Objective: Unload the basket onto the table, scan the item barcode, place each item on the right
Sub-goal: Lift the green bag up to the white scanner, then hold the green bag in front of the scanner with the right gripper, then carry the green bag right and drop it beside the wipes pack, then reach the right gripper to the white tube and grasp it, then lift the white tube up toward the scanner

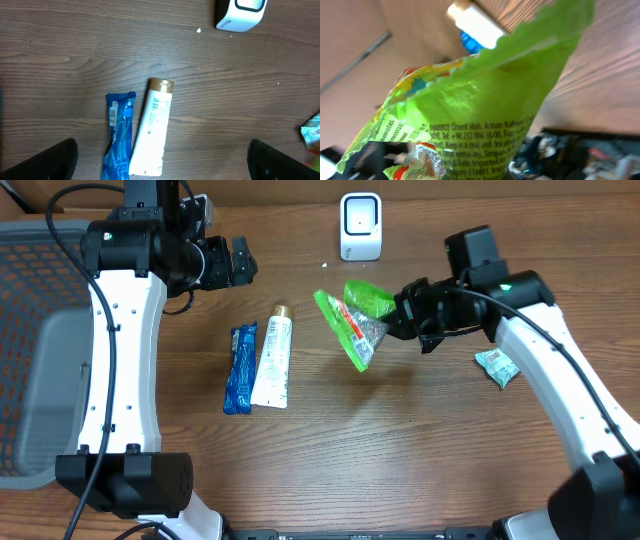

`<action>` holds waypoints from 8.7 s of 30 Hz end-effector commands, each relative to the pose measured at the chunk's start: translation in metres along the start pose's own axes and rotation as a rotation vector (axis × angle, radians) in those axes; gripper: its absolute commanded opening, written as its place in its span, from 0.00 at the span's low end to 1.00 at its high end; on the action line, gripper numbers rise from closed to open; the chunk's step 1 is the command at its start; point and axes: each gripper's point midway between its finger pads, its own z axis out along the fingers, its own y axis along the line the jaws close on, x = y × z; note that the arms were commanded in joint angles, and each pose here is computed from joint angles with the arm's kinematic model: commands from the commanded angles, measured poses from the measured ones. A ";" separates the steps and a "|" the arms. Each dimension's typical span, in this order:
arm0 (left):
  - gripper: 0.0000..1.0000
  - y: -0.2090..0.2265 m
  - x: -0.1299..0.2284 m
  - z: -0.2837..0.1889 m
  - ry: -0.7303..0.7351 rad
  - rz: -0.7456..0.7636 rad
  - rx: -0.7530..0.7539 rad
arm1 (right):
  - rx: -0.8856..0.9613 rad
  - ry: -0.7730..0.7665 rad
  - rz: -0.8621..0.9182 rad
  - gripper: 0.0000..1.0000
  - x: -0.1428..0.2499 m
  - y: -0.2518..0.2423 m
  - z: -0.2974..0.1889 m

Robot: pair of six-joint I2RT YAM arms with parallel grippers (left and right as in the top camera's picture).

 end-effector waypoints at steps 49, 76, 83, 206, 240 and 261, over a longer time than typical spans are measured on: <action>1.00 -0.003 0.001 0.004 0.010 -0.010 0.009 | -0.563 -1.278 -1.719 0.04 -0.062 0.238 0.005; 1.00 -0.003 0.001 0.004 0.010 -0.010 0.009 | -0.561 -1.219 -1.667 0.04 -0.199 0.258 0.085; 1.00 -0.003 0.001 0.004 0.010 -0.010 0.009 | -0.503 -1.160 -1.665 0.04 -0.204 0.250 0.102; 1.00 -0.003 0.001 0.004 0.011 -0.010 0.009 | 0.200 -0.040 -0.958 0.84 -0.057 -0.013 0.258; 1.00 -0.003 0.001 0.004 0.011 -0.010 0.009 | 0.152 0.387 -0.878 0.04 -0.060 -0.089 0.205; 1.00 -0.003 0.001 0.004 0.011 -0.010 0.009 | 0.013 -0.081 -1.677 0.04 0.047 0.021 -0.017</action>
